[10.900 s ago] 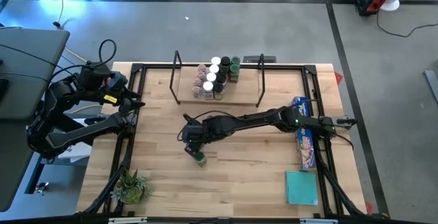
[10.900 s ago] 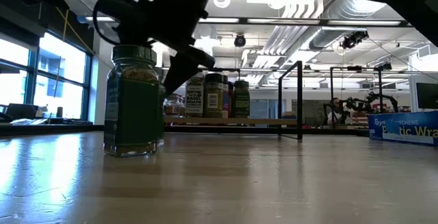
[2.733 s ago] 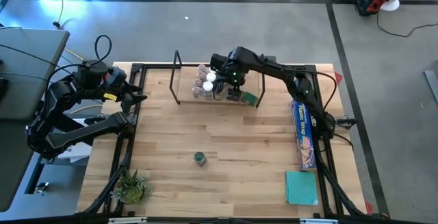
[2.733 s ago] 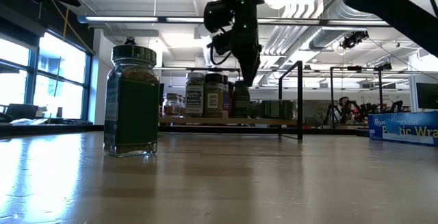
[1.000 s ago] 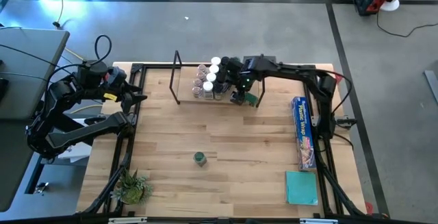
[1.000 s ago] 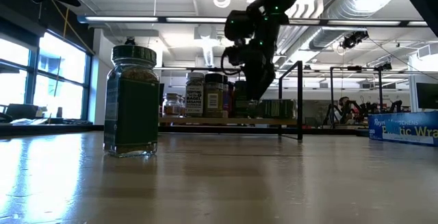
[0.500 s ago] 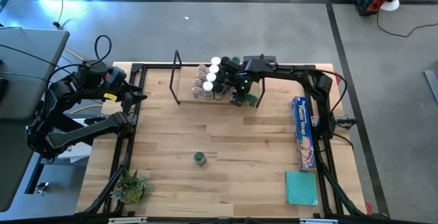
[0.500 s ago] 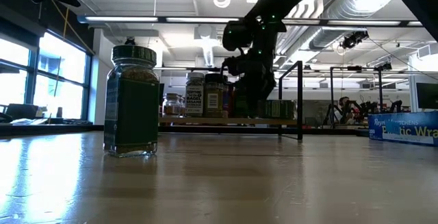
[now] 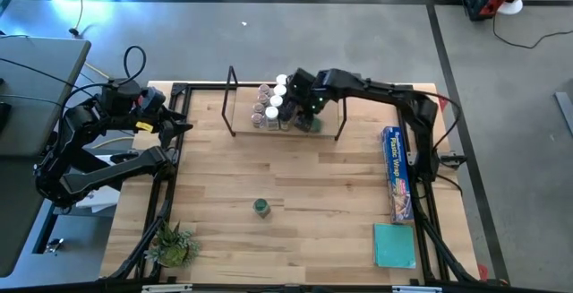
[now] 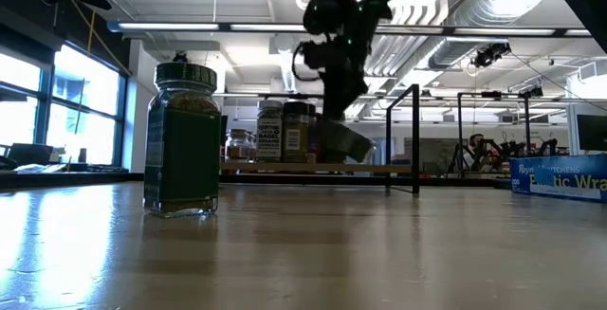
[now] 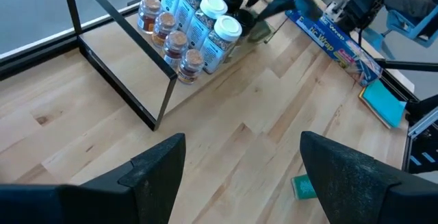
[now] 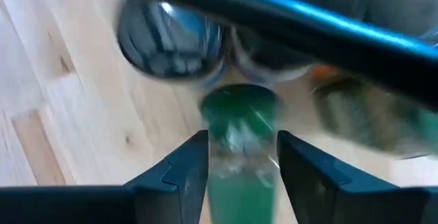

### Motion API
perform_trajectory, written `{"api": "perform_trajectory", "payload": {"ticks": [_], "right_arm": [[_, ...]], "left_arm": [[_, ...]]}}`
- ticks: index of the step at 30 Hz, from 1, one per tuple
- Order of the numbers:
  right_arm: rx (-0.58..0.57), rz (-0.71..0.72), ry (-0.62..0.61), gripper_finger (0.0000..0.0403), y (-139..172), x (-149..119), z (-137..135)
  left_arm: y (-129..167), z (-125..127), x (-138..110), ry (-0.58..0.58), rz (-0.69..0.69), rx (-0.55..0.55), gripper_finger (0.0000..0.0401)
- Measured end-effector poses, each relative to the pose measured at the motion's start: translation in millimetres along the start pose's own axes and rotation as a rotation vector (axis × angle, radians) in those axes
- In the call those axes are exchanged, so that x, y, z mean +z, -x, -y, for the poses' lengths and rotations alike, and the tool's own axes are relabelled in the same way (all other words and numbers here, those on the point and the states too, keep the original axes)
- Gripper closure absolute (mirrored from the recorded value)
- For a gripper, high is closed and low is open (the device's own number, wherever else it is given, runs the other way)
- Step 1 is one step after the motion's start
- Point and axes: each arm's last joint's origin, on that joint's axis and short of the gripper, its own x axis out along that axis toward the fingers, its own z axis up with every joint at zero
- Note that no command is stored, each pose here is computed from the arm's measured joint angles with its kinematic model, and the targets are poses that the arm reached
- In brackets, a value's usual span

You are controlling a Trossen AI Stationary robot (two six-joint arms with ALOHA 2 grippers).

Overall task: Shelf spices
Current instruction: Put the top green seasoning bottle on the shelf aligned with the other green seasoning bottle

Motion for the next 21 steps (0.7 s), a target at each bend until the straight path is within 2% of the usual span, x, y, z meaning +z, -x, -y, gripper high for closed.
{"api": "perform_trajectory", "payload": {"ticks": [5, 8, 14, 18, 21], "right_arm": [[-0.045, 0.111, 0.015, 0.0257, 36.2, 12.6, -6.1], [-0.044, 0.131, 0.016, 0.0279, 47.1, 15.5, -6.6], [0.047, 0.112, 0.032, 0.0290, 54.0, 15.3, -9.7], [0.114, 0.072, 0.153, 0.0284, 48.8, 9.7, -17.3], [0.166, 0.018, 0.219, 0.0261, 33.2, 0.2, -21.5]], "left_arm": [[0.0, 0.2, 0.8, -0.002, 0.008, -0.002, 0.0119], [0.0, 0.2, 1.0, -0.006, 0.011, -0.001, 0.0119], [0.0, 0.3, 1.0, -0.021, 0.011, -0.002, 0.0119], [0.0, 0.3, 1.0, -0.022, 0.010, -0.004, 0.0119], [0.0, 0.3, 1.0, -0.022, 0.010, -0.004, 0.0119]]}}
